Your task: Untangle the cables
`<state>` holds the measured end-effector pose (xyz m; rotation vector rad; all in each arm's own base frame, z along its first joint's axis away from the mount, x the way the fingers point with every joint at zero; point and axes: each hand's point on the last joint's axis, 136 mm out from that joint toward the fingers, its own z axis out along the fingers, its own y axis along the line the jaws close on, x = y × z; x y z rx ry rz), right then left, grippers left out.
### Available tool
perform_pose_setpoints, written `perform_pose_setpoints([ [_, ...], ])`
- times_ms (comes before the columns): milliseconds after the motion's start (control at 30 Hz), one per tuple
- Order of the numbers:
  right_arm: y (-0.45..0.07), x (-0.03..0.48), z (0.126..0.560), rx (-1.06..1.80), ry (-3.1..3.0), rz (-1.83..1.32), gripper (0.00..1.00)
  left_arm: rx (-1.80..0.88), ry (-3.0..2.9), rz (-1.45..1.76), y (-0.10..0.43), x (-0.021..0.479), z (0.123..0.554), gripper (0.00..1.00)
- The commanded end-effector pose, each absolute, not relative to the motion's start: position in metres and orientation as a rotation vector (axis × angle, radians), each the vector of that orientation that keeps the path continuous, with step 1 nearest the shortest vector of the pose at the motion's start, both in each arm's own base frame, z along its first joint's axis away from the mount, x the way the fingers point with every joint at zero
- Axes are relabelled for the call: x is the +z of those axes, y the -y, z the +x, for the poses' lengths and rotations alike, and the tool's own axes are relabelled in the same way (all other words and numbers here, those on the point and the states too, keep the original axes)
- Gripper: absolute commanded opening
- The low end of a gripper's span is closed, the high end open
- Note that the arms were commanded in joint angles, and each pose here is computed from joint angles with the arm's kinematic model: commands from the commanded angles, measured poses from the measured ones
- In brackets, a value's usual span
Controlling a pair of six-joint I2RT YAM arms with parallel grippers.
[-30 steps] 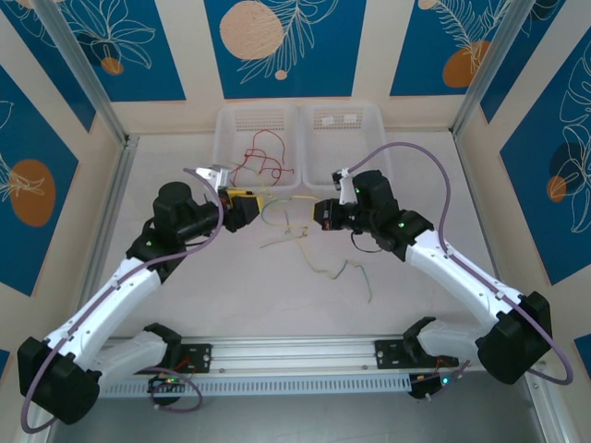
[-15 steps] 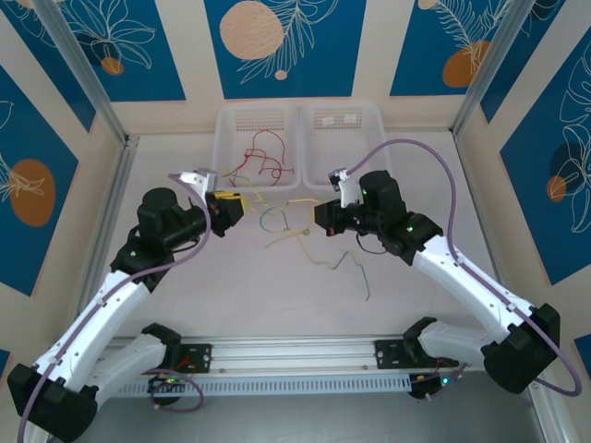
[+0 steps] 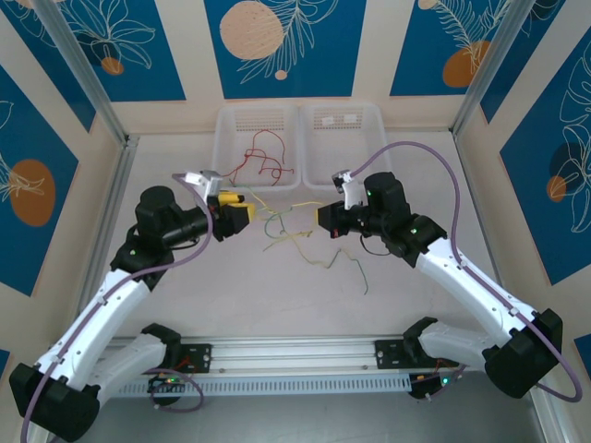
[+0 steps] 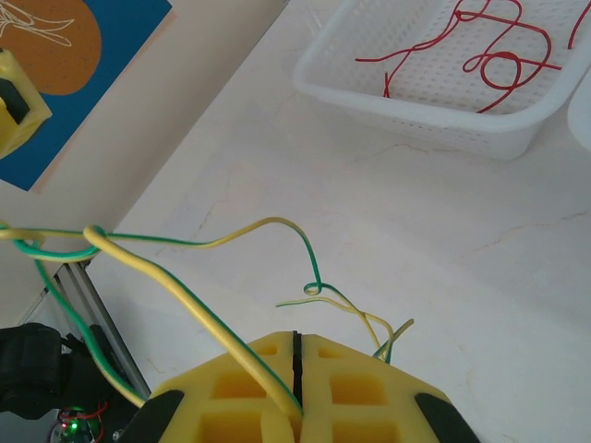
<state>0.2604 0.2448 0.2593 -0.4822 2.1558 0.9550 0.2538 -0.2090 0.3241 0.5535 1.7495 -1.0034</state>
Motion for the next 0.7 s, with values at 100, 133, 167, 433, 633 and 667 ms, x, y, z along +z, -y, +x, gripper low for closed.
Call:
perform_pose_setpoints([
  [100,-0.239,0.253,0.256,0.917,-2.149,-0.545,0.00,-1.010,-1.620,0.576,0.206,0.348,0.245,0.50],
  [133,-0.239,0.252,0.255,0.926,-2.148,-0.552,0.00,-1.021,-1.631,0.554,0.205,0.347,0.250,0.50],
  [167,-0.242,0.254,0.252,0.946,-2.137,-0.575,0.00,-1.039,-1.639,0.535,0.206,0.345,0.254,0.50],
  [433,-0.257,0.266,0.234,1.017,-2.027,-0.685,0.00,-1.087,-1.704,0.491,0.213,0.330,0.281,0.63],
  [633,-0.257,0.267,0.237,1.018,-2.015,-0.664,0.00,-1.086,-1.754,0.489,0.215,0.327,0.287,0.74],
  [667,-0.257,0.267,0.238,1.010,-2.013,-0.657,0.00,-1.100,-1.763,0.492,0.217,0.325,0.288,0.75],
])
